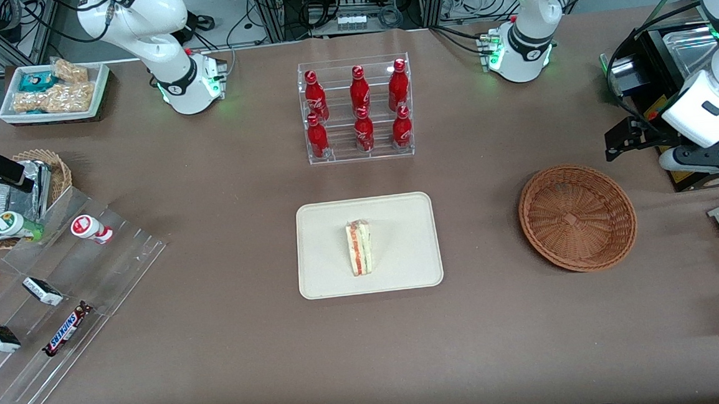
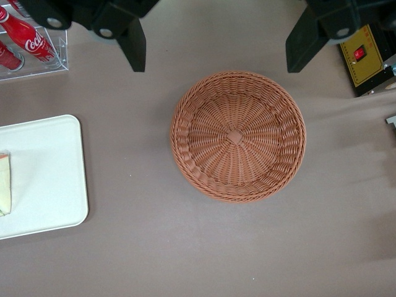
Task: Place sandwich from basket to tray
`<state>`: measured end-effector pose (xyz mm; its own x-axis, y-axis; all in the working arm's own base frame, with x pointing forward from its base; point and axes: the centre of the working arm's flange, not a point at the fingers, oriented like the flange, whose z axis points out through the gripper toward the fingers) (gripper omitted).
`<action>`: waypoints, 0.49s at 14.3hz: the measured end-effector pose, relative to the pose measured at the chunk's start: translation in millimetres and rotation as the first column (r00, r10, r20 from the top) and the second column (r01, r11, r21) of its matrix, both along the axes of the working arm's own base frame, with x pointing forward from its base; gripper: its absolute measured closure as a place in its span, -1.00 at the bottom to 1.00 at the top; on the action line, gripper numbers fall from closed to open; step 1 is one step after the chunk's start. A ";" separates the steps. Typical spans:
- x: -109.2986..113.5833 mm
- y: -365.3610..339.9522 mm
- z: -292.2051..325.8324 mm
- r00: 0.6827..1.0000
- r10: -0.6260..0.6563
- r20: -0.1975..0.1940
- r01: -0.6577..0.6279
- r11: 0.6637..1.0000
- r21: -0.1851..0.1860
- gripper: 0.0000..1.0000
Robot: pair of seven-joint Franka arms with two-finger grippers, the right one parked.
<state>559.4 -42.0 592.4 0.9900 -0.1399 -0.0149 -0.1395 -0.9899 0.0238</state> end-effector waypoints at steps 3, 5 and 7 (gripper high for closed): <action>-1.0 0.0 0.5 1.000 0.000 -0.004 0.000 1.000 0.000 -1.00; -1.5 -0.5 0.1 1.000 -0.001 -0.008 0.001 1.000 0.001 -1.00; -1.9 -1.3 -0.6 1.000 -0.003 -0.011 0.003 1.000 0.001 -1.00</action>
<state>557.5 -43.3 591.8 0.9894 -0.1427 -0.0264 -0.1421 -0.9896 0.0245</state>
